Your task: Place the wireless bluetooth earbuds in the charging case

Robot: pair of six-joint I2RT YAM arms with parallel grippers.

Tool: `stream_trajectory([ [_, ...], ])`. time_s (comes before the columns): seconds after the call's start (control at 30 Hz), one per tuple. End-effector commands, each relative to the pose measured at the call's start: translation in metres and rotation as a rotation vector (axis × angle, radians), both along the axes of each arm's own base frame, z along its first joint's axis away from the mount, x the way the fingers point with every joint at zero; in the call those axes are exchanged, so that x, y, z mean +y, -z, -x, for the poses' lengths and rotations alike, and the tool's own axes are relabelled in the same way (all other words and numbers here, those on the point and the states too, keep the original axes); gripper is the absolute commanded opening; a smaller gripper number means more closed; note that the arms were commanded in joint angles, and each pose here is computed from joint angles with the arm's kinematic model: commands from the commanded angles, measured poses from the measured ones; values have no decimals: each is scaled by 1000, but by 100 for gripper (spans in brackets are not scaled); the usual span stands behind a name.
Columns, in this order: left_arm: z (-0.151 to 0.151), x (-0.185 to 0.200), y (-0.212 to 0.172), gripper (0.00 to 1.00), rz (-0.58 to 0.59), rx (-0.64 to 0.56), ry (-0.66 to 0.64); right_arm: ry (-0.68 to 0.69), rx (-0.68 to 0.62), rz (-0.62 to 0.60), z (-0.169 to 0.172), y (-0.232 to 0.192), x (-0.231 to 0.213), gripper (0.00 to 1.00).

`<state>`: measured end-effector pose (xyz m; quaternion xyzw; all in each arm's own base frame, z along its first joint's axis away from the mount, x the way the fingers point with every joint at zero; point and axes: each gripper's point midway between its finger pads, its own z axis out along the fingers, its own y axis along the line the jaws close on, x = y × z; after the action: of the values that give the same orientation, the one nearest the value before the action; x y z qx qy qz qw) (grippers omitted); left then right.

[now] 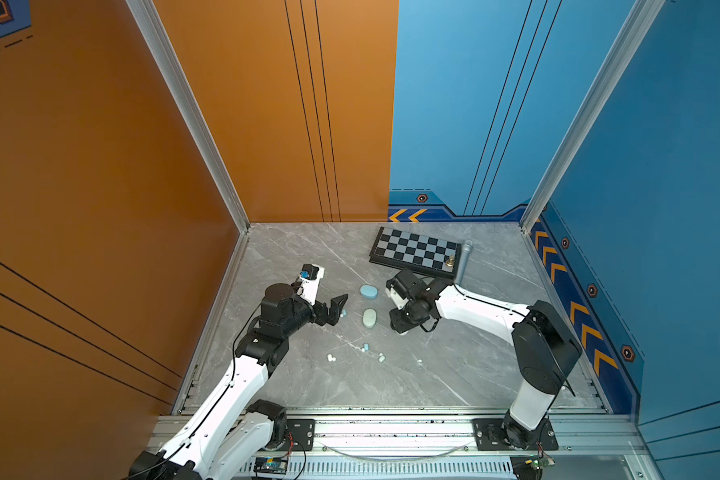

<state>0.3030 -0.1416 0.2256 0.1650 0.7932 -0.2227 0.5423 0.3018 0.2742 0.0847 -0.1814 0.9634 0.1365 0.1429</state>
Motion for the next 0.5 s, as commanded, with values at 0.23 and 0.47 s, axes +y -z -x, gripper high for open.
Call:
stream_trajectory([
  [0.23,-15,-66,-36,99,358,-16,36,734,0,-537,-78,-135,-43,28],
  [0.47,-17,-128,-57,99,509,-8,126,853,14,-869,-85,-194,-37,28],
])
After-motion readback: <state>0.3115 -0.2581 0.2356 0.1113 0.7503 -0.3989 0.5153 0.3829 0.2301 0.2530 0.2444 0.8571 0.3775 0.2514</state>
